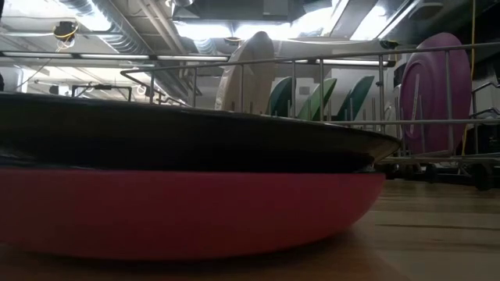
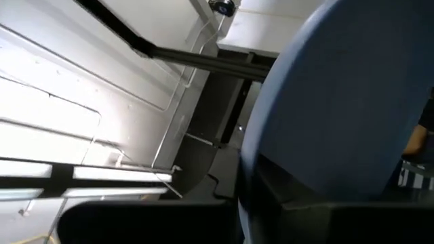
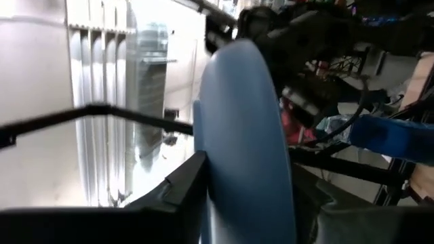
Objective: Sort dishes
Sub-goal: Put the blue in the dish rack
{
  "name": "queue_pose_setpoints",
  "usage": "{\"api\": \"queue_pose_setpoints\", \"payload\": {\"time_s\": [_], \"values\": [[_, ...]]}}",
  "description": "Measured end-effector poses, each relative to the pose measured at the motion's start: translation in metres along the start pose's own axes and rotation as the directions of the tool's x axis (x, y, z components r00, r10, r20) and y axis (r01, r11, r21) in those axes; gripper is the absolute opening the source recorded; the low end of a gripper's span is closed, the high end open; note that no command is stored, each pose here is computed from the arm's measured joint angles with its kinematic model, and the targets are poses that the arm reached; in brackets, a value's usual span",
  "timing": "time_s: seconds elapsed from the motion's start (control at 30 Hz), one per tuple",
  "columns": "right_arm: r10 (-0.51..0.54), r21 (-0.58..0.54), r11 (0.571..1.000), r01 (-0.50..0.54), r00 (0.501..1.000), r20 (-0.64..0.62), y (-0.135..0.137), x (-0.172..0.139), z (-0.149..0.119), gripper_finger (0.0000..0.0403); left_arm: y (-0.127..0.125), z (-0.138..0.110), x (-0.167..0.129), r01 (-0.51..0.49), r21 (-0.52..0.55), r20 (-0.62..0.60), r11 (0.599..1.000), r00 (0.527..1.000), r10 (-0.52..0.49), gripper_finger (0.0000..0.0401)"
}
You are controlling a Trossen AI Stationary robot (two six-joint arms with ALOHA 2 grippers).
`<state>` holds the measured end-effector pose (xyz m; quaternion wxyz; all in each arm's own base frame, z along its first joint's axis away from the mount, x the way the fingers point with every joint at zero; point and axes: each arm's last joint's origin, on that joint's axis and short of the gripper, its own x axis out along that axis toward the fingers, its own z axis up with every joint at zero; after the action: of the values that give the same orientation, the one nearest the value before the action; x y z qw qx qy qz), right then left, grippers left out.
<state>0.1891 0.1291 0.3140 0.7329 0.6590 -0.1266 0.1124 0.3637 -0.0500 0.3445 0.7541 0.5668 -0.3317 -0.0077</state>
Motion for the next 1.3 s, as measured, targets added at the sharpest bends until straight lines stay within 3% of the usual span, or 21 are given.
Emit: {"api": "queue_pose_setpoints", "payload": {"time_s": [0.23,0.47,0.6,0.87,1.1,1.3], "values": [[0.026,-0.080,0.996,-0.033,0.996,-0.084,0.000,0.000,-0.003,0.0095,-0.005,-0.006,-0.001,0.014,-0.010,-0.079,1.000,0.997,-0.015,0.0029],[0.039,-0.137,0.989,-0.050,0.996,-0.081,0.002,0.000,-0.002,0.0046,-0.004,-0.014,-0.004,0.017,-0.021,-0.122,1.000,0.992,-0.020,0.0012],[0.045,-0.170,0.984,-0.058,0.996,-0.078,0.002,0.000,-0.002,0.0039,-0.004,-0.014,-0.004,0.020,-0.021,-0.123,1.000,0.992,-0.022,0.0013],[0.082,-0.221,0.971,-0.088,0.996,-0.037,0.007,0.000,0.001,0.0037,-0.002,-0.022,-0.006,0.010,-0.031,-0.189,0.999,0.982,-0.016,0.0055],[0.078,-0.261,0.962,-0.081,0.997,-0.022,0.007,0.000,0.002,0.0036,-0.001,-0.029,-0.008,-0.104,-0.087,-0.431,0.991,0.901,0.056,0.0108],[0.092,-0.263,0.960,-0.094,0.996,-0.020,0.011,-0.002,0.005,0.0036,-0.004,-0.034,-0.011,-0.113,-0.087,-0.560,0.990,0.827,0.045,0.0138]]}}
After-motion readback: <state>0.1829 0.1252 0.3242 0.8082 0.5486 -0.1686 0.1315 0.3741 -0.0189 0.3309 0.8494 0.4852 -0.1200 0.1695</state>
